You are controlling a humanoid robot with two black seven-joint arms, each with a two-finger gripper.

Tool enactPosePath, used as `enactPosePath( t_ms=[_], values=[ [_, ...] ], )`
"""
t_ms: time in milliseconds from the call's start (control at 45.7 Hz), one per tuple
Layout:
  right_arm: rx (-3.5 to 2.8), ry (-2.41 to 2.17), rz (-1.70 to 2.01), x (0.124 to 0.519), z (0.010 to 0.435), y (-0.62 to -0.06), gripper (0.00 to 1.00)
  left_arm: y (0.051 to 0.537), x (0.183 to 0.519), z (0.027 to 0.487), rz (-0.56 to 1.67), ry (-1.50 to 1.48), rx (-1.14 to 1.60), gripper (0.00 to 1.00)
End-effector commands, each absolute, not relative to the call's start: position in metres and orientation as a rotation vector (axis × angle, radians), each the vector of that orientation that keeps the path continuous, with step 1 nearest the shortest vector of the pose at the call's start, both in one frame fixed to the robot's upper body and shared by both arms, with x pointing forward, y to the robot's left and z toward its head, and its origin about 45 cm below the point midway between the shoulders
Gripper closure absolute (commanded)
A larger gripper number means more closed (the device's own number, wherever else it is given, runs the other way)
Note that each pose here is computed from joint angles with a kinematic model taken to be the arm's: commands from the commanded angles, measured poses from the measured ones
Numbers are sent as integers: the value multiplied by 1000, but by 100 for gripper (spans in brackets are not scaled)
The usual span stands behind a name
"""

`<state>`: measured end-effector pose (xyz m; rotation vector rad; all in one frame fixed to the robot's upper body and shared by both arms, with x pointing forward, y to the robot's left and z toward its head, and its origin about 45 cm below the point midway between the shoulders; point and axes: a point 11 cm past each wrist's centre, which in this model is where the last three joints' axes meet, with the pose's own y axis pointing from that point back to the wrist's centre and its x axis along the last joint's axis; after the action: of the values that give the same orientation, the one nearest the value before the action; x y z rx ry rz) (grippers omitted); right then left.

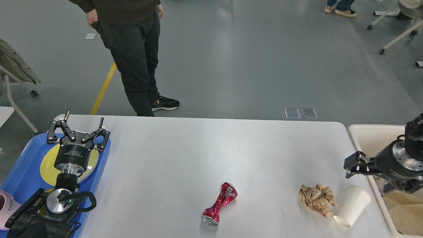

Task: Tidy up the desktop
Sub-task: 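Lower the right gripper onto the white paper cup and grasp it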

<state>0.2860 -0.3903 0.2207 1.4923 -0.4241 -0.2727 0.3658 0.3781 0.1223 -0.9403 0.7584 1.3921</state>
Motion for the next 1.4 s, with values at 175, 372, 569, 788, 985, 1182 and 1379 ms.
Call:
enactPosePath(
  t_ms=[175,372,569,788,985,1182,1379],
  values=[
    [1511,-518,-355,280,128,-400,0,378,366,122,1393,759,-940,4],
    [1453,-625,-327,279,109,-422,1,378,366,123,1391,758,-941,4],
    [1409,-658,-309,273,98,-435,1,378,366,122,1393,759,-940,4],
    [1389,-679,-335,266,85,-442,1,378,366,122,1393,759,-940,4],
    [1394,-725,-372,266,81,-441,1,378,366,122,1393,759,-940,4],
    [1400,-727,-380,265,77,-439,2,378,366,122,1393,759,-940,4],
    [1420,-735,-402,261,65,-432,6,378,366,122,1393,759,-940,4]
  ],
)
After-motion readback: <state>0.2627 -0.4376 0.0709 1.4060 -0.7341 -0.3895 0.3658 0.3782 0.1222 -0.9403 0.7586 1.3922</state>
